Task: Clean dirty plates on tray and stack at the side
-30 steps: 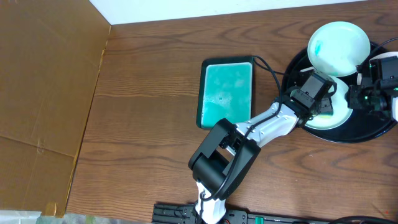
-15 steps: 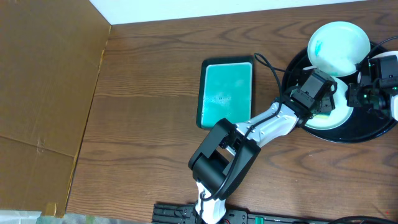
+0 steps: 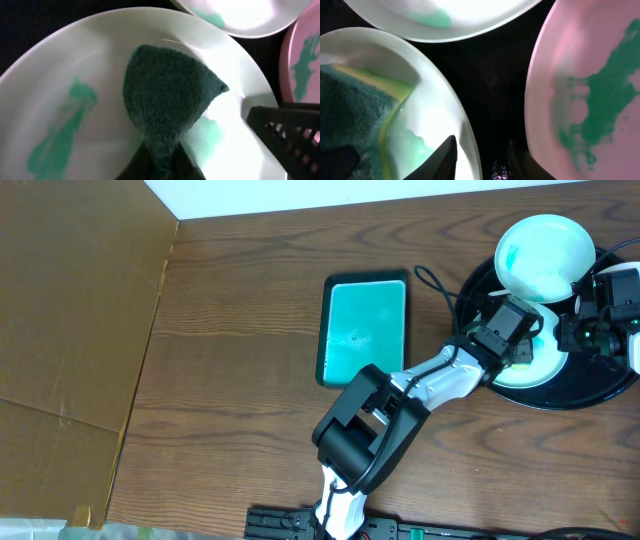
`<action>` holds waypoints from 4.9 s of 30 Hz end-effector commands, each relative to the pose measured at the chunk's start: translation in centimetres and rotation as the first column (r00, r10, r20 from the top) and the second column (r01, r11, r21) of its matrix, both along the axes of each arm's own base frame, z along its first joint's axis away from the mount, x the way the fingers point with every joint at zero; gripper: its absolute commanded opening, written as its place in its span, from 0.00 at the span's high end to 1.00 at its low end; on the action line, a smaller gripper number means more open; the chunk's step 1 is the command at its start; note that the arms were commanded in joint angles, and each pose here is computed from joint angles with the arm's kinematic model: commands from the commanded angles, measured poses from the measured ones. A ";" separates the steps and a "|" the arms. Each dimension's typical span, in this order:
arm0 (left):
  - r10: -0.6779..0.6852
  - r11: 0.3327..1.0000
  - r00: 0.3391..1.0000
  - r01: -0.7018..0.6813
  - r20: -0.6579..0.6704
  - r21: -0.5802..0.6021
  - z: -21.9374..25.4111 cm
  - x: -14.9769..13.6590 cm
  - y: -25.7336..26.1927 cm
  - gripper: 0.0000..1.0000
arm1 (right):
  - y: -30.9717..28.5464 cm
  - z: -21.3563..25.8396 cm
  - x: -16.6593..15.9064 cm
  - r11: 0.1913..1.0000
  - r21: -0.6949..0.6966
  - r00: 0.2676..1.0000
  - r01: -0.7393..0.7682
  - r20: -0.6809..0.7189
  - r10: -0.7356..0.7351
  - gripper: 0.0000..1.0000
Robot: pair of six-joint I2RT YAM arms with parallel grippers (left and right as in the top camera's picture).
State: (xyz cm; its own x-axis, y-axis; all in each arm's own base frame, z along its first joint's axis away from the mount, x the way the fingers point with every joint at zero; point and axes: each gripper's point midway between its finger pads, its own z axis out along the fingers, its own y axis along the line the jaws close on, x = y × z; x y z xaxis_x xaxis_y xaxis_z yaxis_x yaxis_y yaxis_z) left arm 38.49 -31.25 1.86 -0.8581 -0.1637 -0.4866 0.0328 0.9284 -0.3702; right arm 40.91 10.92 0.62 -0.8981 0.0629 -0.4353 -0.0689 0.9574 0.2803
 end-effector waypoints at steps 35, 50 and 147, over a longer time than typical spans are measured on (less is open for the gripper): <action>0.092 0.989 0.996 -0.090 0.011 -0.115 3.0 3.2 2.5 0.93 | 0.5 -1.7 -1.4 1.000 0.000 0.997 -0.024 -0.073 0.024 0.98; 0.058 0.971 0.992 -0.083 0.114 0.224 -1.6 5.1 7.6 0.93 | 0.5 -1.8 -1.5 1.000 -0.001 0.997 -0.025 -0.077 0.025 0.99; 0.340 0.938 0.940 -0.341 0.015 0.060 12.4 3.3 24.7 0.93 | 0.4 8.8 -1.1 0.987 -0.085 0.975 -0.139 0.161 0.152 0.99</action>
